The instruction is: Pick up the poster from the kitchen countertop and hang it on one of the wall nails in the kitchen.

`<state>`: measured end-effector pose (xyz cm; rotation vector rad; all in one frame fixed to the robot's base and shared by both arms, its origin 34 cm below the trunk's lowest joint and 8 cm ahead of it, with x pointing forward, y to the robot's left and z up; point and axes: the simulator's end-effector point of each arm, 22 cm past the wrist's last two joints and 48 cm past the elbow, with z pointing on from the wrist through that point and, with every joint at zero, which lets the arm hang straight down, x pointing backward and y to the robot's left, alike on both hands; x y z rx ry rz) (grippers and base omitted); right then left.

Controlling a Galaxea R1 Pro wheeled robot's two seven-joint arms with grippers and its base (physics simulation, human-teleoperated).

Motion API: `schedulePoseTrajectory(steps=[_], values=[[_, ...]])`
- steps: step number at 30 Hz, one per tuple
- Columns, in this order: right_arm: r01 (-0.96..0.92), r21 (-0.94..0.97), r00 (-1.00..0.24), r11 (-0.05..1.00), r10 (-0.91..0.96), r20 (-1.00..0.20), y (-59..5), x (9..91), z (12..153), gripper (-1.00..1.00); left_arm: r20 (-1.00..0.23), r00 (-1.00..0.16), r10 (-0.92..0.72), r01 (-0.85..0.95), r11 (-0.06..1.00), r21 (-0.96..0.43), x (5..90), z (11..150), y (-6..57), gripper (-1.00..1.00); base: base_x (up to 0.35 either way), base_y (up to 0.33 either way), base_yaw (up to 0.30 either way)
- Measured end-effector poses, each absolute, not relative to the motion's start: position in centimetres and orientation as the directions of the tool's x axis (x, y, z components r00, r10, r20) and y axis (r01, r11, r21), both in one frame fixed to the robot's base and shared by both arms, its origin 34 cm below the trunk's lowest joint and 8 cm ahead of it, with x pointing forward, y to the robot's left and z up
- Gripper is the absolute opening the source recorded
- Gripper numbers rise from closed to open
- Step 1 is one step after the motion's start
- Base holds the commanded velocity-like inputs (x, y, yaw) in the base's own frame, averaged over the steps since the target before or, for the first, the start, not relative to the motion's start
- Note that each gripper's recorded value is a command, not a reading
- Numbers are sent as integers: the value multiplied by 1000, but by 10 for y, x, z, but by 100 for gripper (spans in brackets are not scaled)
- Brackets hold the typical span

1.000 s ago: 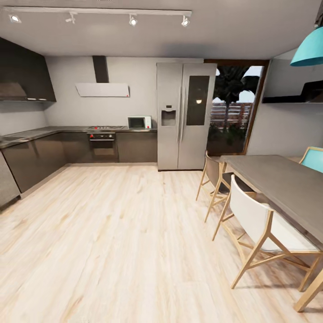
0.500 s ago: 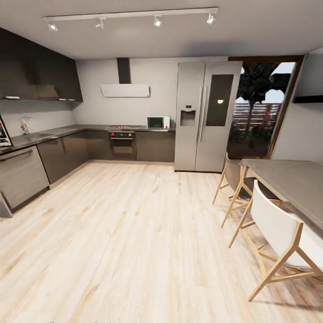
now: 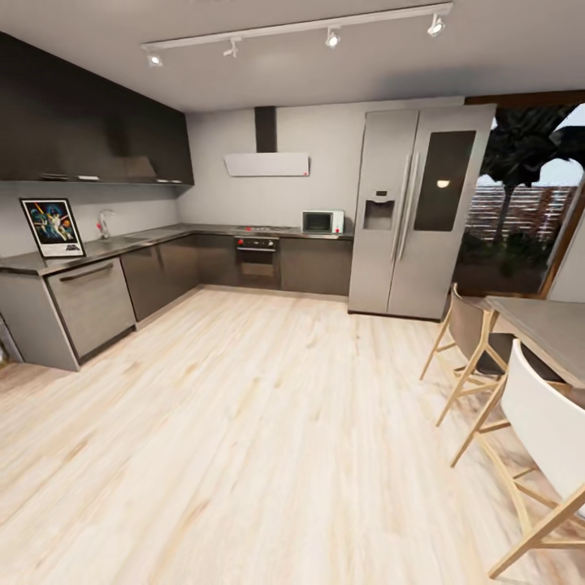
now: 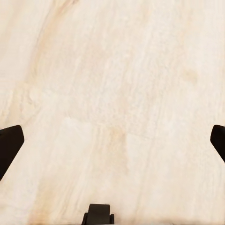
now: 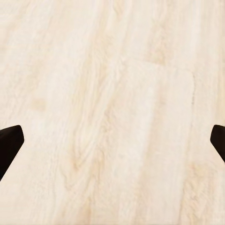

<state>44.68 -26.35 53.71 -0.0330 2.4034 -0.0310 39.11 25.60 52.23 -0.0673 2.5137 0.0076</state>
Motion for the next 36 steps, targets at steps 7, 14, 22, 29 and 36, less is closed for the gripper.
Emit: schedulePoseTrajectory(steps=[7, 14, 22, 29, 36], values=[[-19, -32, -742, 999, -36, -669, -263, 446, 536, 100, -586, -809, -47, -51, 999, -10, 391, 522, 256, 100, 23, 0, 248], [-52, -50, -796, 997, -72, -602, -267, 413, 513, 100, -586, -808, -67, -77, 997, -7, 390, 522, 264, 100, 271, 0, 41], [-58, -51, -796, 997, -77, -600, -263, 411, 513, 100, -585, -808, -67, -78, 997, -7, 390, 522, 265, 100, 334, -41, 148], [-54, -51, -795, 997, -74, -603, -262, 413, 513, 100, -583, -810, -67, -78, 997, -7, 389, 521, 265, 100, 315, -170, 271], [-54, -52, -796, 997, -74, -601, -262, 412, 512, 100, -581, -811, -67, -78, 997, -7, 388, 521, 265, 100, 310, -179, 274]])
